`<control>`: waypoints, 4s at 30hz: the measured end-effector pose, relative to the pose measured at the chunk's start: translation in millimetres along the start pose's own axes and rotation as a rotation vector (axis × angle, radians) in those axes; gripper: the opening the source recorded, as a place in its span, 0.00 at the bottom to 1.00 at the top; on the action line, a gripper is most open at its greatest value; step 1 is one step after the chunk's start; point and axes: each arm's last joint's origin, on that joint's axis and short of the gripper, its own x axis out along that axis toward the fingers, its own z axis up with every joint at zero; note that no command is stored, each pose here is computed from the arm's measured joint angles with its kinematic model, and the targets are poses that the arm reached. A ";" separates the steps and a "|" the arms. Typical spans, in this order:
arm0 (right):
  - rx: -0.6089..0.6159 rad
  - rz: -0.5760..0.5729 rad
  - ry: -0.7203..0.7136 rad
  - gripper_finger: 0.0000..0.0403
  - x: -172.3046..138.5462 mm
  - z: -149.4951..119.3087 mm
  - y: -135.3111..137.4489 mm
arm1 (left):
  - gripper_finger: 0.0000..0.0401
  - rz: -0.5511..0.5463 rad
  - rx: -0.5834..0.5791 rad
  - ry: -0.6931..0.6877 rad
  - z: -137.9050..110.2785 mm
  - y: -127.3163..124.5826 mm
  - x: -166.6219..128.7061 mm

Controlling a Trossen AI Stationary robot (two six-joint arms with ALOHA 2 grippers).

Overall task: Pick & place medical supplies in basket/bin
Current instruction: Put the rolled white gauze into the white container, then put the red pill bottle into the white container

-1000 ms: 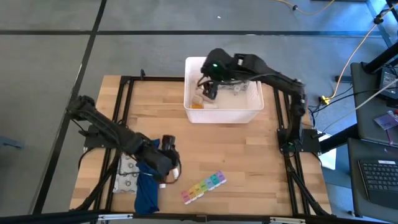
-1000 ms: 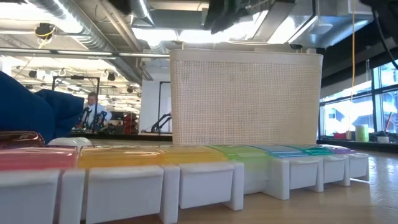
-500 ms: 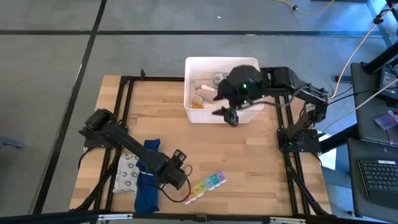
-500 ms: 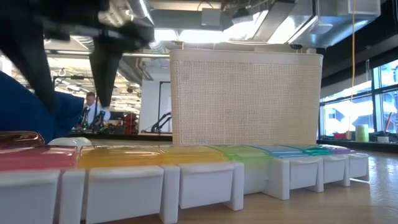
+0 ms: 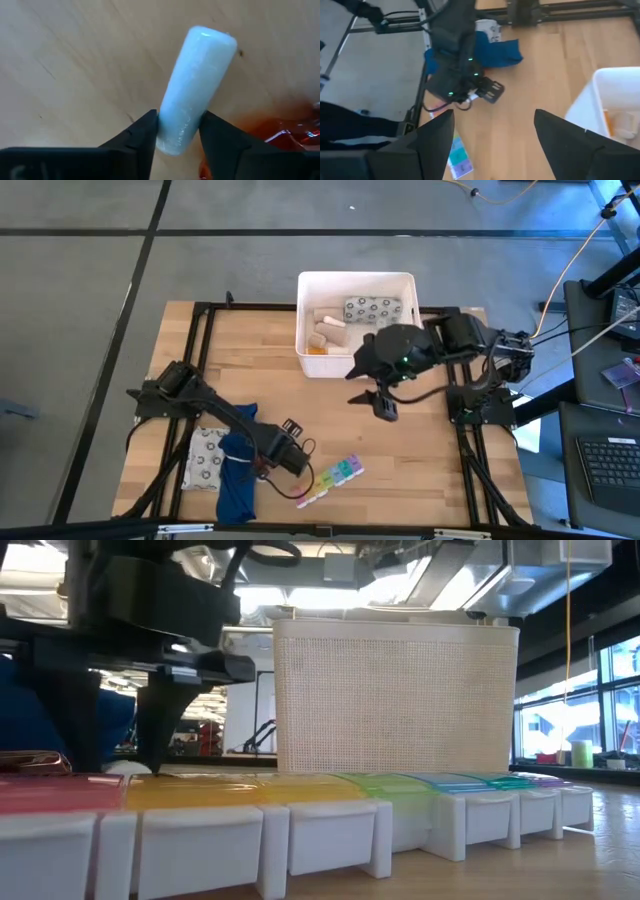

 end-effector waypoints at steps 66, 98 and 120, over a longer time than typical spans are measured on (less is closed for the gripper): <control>0.248 0.013 -0.377 0.68 55.7 -140.8 45.0 | 0.10 0.259 -0.891 -0.362 -160.4 321.6 -132.3; 0.198 -0.045 -0.400 0.68 55.3 -140.2 43.6 | 0.37 0.309 -0.851 -0.173 -165.9 344.3 -83.9; 0.189 -0.065 -0.362 0.68 56.6 -143.9 42.1 | 0.34 0.535 -0.896 -0.402 -164.6 346.3 -212.4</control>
